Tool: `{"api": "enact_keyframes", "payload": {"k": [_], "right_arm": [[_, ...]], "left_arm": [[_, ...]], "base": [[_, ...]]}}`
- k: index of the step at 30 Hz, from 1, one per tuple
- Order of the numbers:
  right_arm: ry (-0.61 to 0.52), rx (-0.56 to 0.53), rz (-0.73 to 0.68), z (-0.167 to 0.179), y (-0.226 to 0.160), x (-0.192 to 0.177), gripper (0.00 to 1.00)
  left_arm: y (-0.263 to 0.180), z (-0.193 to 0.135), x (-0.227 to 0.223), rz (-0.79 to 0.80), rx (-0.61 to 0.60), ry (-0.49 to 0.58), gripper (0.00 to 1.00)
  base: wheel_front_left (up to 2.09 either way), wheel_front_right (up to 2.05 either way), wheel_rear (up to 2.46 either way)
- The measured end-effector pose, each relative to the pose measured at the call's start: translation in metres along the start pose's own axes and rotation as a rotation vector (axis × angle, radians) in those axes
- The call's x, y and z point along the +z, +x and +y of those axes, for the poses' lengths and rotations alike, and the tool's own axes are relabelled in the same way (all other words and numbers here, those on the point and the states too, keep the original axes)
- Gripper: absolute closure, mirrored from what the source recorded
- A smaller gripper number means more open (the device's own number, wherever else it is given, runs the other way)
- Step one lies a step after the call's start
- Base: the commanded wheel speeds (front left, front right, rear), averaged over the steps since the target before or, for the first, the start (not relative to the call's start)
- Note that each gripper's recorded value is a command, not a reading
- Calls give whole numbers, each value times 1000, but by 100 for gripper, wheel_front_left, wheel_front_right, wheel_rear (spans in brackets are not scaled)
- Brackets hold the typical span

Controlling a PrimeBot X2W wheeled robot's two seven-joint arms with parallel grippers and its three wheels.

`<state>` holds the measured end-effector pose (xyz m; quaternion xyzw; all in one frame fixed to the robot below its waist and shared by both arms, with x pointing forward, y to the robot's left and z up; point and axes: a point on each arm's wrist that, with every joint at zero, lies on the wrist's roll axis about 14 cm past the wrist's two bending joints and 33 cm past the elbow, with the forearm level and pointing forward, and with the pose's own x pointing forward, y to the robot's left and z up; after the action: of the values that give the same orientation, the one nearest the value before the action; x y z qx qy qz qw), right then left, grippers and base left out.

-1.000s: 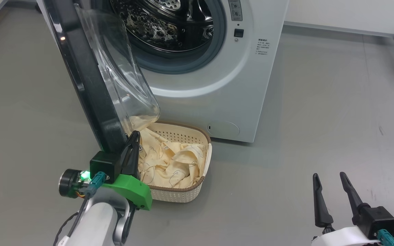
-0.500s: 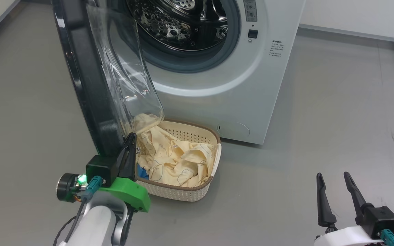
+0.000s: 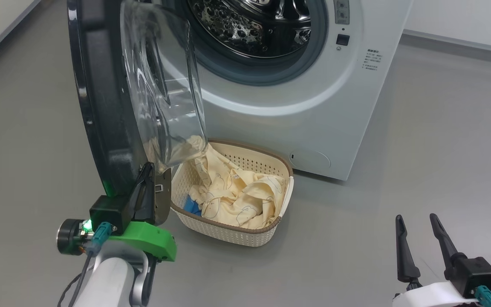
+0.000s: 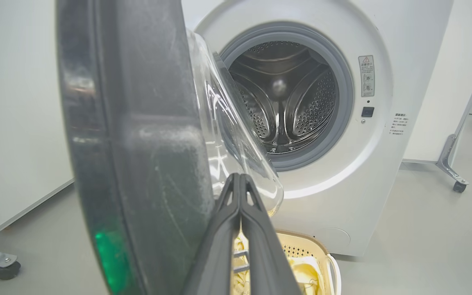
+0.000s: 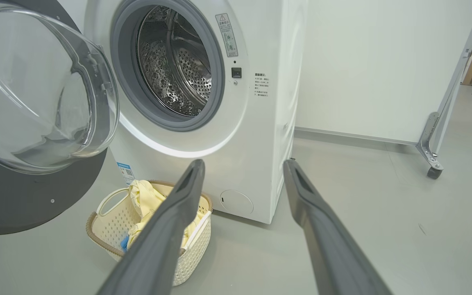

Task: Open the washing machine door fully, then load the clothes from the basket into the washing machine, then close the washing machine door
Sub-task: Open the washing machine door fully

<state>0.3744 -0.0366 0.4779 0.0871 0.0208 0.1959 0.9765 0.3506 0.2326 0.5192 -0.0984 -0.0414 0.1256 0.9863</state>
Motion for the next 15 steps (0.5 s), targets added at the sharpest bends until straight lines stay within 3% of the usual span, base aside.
{"api": "enact_keyframes", "payload": {"k": [15], "right_arm": [[6,67,21,18,10,-8,0]], "left_arm": [[-14,64,12,-35,178,9,100]], "base": [[0,0,0]]}}
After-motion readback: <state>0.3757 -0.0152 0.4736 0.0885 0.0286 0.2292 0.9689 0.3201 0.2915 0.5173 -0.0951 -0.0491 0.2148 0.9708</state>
